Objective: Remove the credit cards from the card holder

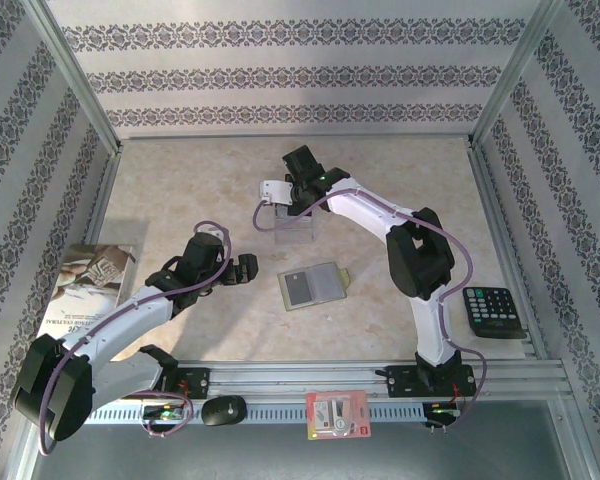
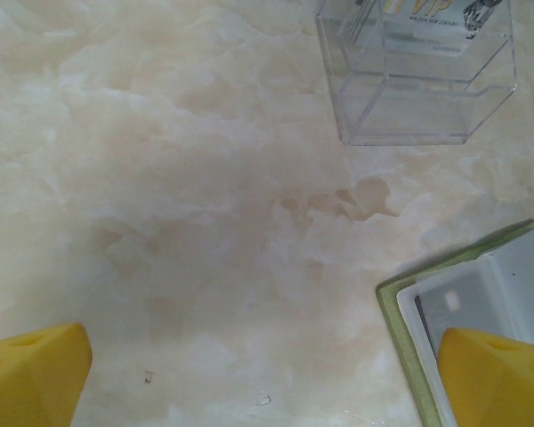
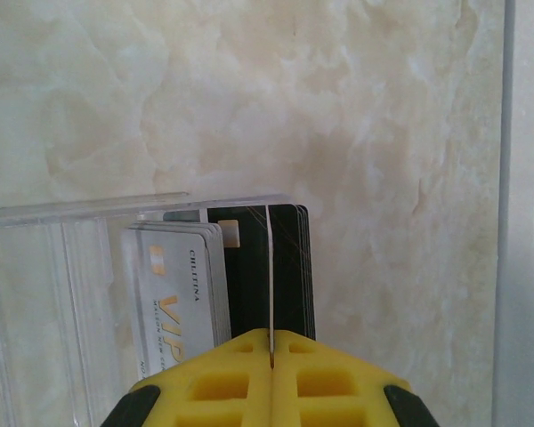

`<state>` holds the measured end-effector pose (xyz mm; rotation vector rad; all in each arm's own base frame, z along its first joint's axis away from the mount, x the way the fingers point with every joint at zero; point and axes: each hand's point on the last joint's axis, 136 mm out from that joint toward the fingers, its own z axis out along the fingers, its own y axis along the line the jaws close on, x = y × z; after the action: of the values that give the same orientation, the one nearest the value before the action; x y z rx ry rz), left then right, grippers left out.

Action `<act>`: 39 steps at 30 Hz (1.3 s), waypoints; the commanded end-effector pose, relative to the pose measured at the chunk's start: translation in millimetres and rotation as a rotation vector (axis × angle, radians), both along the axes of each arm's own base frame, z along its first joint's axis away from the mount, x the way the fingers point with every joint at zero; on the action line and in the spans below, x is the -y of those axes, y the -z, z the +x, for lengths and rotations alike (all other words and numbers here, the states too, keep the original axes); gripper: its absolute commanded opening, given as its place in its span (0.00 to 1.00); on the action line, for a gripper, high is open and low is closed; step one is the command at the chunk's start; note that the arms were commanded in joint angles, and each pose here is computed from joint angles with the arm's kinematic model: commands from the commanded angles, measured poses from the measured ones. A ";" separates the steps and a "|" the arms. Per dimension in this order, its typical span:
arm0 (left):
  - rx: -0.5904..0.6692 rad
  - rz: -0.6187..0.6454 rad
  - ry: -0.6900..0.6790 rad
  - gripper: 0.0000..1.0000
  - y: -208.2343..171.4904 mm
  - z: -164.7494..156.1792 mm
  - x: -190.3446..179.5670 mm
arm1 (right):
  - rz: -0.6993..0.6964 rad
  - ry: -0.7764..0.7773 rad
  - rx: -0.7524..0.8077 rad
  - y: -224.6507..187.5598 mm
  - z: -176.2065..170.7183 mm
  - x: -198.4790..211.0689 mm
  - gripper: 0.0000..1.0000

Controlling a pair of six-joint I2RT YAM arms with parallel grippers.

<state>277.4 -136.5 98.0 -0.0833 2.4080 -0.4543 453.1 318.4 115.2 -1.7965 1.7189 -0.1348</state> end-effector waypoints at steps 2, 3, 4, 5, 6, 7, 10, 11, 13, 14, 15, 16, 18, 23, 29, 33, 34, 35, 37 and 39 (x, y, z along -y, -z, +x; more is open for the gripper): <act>0.017 -0.014 -0.002 1.00 -2.3 6.3 -0.7 | 0.011 -0.007 -0.010 5.6 3.4 -1.6 0.00; 0.015 -0.011 0.000 1.00 -2.3 6.4 -0.7 | 0.010 -0.006 -0.012 6.7 3.6 -1.5 0.00; 0.009 -0.009 0.002 1.00 -1.2 6.3 -0.8 | 0.009 -0.006 -0.013 7.7 3.7 -1.5 0.00; 0.010 -0.009 0.004 1.00 -1.8 6.6 -0.4 | 0.008 -0.005 -0.015 8.6 3.5 -1.0 0.00; 0.009 -0.008 0.004 1.00 -1.7 7.0 -0.4 | 0.009 -0.006 -0.016 9.0 3.3 -1.1 0.00; 0.011 -0.010 0.004 1.00 -1.8 7.2 -0.3 | 0.009 -0.005 -0.018 9.5 3.0 -1.6 0.00; 0.011 -0.016 0.002 1.00 -1.0 7.6 0.1 | 0.011 0.000 -0.019 10.6 4.1 -1.2 0.00; 0.011 -0.018 0.003 1.00 -0.9 7.7 0.3 | 0.011 0.001 -0.018 11.1 4.8 -1.0 0.00; 0.009 -0.021 0.001 1.00 -0.9 7.8 0.2 | 0.013 0.005 -0.015 11.4 5.9 -1.6 0.00; 0.009 -0.023 0.003 1.00 -0.8 7.5 0.4 | 0.016 0.008 -0.012 11.0 7.2 -1.5 0.03; 0.007 -0.023 0.004 1.00 -0.4 7.1 0.3 | 0.017 0.013 -0.007 11.0 8.8 -1.1 0.07; 0.003 -0.024 0.003 1.00 0.5 6.6 0.0 | 0.020 0.018 0.002 10.4 10.5 -1.4 0.10; 0.003 -0.025 0.004 1.00 0.7 6.1 0.1 | 0.024 0.030 0.019 9.0 14.6 -0.8 0.15; 0.003 -0.031 -0.001 1.00 0.0 6.3 -0.6 | 0.053 0.067 0.074 -2.4 26.6 -1.1 0.22; 0.009 -0.039 -0.004 1.00 -1.2 6.5 -0.4 | 0.146 0.119 0.111 -23.8 35.2 -4.0 0.25; 0.049 -0.061 -0.028 1.00 -9.6 8.5 -2.5 | 0.327 0.194 0.135 -65.3 34.6 -9.9 0.28; 0.060 -0.067 -0.041 1.00 -12.1 9.5 -3.9 | 0.380 0.218 0.119 -75.4 32.2 -10.2 0.28; 0.073 -0.075 -0.059 1.00 -14.9 10.0 -6.4 | 0.445 0.249 0.094 -86.5 28.8 -10.6 0.29; 0.103 -0.096 -0.094 1.00 -19.5 11.4 -10.7 | 0.551 0.328 0.043 -102.8 21.5 -8.7 0.31; 0.145 -0.142 -0.109 1.00 -25.8 12.1 -11.0 | 0.681 0.407 -0.052 -113.5 7.9 -7.6 0.34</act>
<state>280.4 -131.6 109.2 -0.1529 2.3191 -0.5221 470.8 324.2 170.2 -1.2641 1.8252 0.0615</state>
